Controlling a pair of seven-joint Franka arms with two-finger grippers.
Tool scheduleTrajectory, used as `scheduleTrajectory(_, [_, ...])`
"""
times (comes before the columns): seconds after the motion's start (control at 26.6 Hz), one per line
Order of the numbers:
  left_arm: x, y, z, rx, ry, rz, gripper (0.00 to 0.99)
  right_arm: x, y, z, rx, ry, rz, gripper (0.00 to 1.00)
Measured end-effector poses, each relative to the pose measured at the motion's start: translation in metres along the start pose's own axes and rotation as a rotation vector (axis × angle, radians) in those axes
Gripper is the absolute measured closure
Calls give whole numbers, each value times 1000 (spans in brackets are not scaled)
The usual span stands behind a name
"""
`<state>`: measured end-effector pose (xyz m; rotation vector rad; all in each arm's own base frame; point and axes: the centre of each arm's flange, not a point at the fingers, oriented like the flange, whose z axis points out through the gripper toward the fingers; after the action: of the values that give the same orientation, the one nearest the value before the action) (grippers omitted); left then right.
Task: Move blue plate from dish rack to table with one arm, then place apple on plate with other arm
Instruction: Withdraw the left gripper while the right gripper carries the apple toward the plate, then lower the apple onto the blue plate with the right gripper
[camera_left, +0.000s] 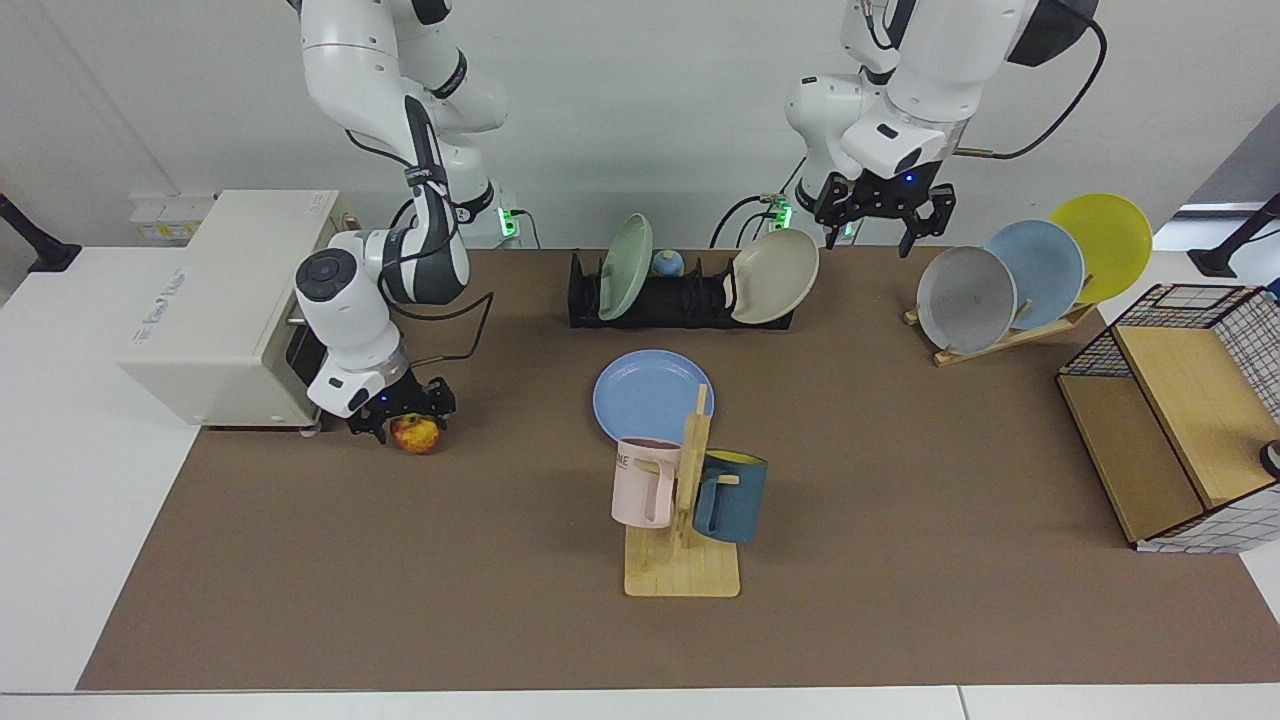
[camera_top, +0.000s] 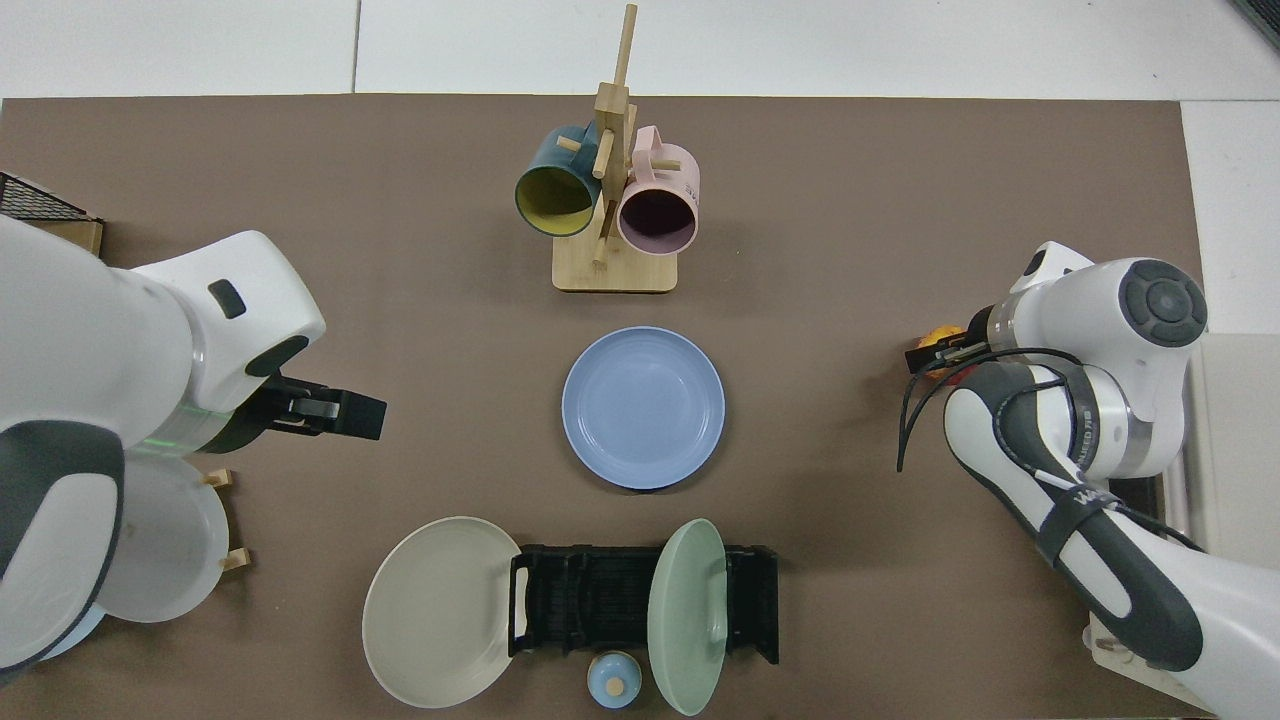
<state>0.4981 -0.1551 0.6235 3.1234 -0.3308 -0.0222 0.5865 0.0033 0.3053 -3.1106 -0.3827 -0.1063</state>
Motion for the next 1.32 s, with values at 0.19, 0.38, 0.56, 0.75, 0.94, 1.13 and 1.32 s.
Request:
scheduleTrajectory(0.19, [-1,-4,-5,-1,2,-2,4,-4,1,6,3,-12,0,141])
scheduleTrajectory(0.38, [7,-22,-11,-6,6,-30,0,-2,-1,3,2,-6,-3,251])
scheduleTrajectory(0.56, [19,-38,-20,-17,0,-47,0,15,-13,-19,4,11,29,251])
scheduleTrajectory(0.75, [25,-50,-21,-38,-7,-40,0,40,-60,-62,14,17,93,251])
scheduleTrajectory(0.94, [23,-48,-24,-42,-7,-29,0,51,-132,-93,26,21,161,251])
scheduleTrajectory(1.13, [21,-46,-28,-41,-1,-26,0,49,-195,-97,35,17,175,251])
scheduleTrajectory(1.32, [17,-45,-35,-39,8,-25,0,44,-246,-99,44,17,203,251])
